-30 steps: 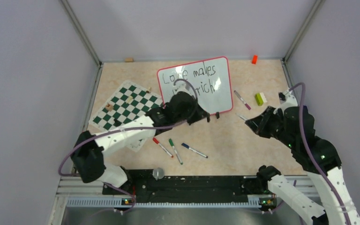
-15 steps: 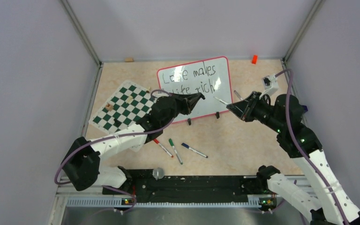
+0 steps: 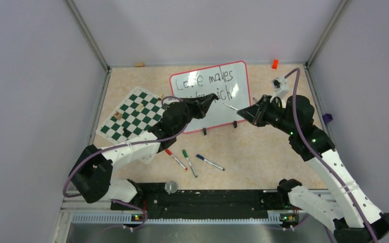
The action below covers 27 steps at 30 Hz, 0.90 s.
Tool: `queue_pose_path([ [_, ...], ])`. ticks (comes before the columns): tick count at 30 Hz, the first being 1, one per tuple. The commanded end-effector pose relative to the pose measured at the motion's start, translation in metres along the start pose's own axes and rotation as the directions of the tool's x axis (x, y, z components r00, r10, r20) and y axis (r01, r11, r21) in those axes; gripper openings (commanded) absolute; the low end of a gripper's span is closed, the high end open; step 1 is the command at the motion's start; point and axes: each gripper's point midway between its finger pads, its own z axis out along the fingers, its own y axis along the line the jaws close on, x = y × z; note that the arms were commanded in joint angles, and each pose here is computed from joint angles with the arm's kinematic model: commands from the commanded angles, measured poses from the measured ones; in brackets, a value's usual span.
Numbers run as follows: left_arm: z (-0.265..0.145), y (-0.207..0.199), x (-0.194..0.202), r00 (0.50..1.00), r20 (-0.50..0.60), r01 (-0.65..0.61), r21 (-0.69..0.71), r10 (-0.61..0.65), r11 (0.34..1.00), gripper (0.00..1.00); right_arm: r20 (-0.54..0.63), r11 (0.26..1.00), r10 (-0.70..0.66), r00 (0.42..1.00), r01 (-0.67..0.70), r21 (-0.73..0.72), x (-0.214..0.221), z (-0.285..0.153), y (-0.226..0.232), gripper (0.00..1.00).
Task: Write a sentence on the whiteboard
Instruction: Insert the whiteboard marker without the cap into the pen cap.
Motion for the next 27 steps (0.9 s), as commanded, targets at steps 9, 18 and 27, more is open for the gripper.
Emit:
queue_pose_path([
  [9,0.002,-0.009,-0.001,0.999,-0.017,0.037,0.044,-0.037,0.998,0.00,0.048,0.997,-0.040,0.998,0.044,-0.069,-0.017,0.010,0.013,0.00],
  [18,0.002,-0.007,-0.003,0.999,-0.020,0.049,0.039,-0.049,0.998,0.00,0.050,0.997,-0.047,0.998,0.050,-0.065,-0.020,0.020,0.010,0.00],
  [27,0.003,-0.007,-0.003,0.998,-0.032,0.052,0.038,-0.051,0.998,0.00,0.043,0.997,-0.034,0.998,0.037,-0.067,-0.017,0.027,0.007,0.00],
])
